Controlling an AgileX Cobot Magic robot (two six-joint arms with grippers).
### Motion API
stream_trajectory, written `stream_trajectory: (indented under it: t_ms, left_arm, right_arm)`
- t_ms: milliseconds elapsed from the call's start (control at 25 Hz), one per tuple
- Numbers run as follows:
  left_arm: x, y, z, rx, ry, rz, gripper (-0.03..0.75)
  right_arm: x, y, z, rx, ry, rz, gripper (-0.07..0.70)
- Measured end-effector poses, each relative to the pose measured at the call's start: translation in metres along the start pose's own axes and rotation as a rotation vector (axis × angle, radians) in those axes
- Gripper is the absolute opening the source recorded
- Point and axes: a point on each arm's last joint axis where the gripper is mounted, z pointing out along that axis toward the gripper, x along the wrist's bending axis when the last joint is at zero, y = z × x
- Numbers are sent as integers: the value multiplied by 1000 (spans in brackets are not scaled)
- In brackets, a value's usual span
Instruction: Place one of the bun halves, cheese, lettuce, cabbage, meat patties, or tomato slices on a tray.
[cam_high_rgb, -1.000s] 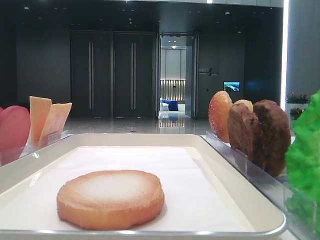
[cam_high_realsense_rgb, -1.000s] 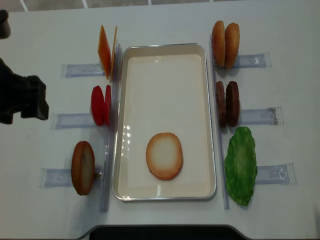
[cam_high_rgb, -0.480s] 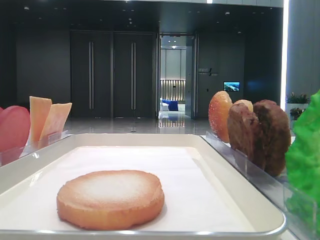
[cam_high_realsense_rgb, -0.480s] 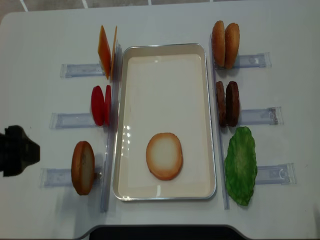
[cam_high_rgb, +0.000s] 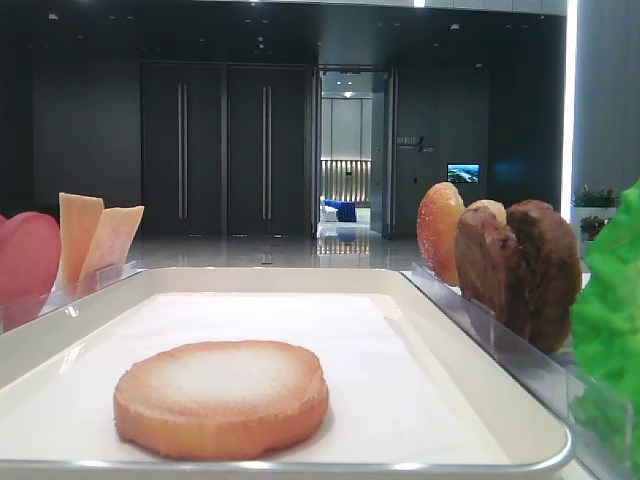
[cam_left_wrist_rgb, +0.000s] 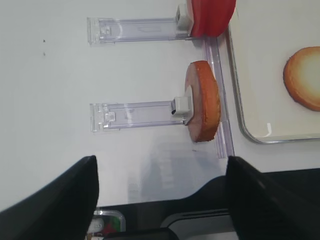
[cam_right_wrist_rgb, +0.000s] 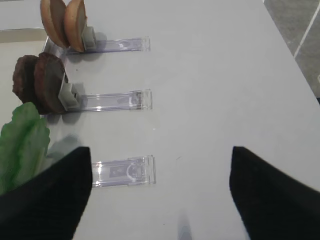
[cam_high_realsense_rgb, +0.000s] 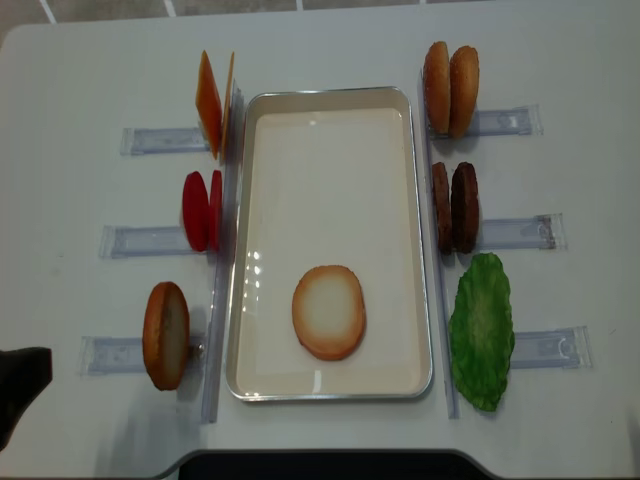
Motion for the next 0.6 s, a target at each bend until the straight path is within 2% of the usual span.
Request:
stream_trajectory:
  t_ms: [40, 240, 440, 600]
  left_arm:
    - [0, 0, 0, 0, 0, 0, 597]
    - [1, -22, -3, -65, -15, 90, 597]
    - [0, -40, -4, -155, -51, 148, 597]
    - [1, -52, 1, -216, -55, 161, 597]
  right_arm:
    - [0, 0, 0, 0, 0, 0, 538]
    - [0, 0, 0, 0, 0, 0, 538]
    - [0, 0, 0, 0, 0, 0, 538]
    - [0, 0, 0, 0, 0, 0, 538]
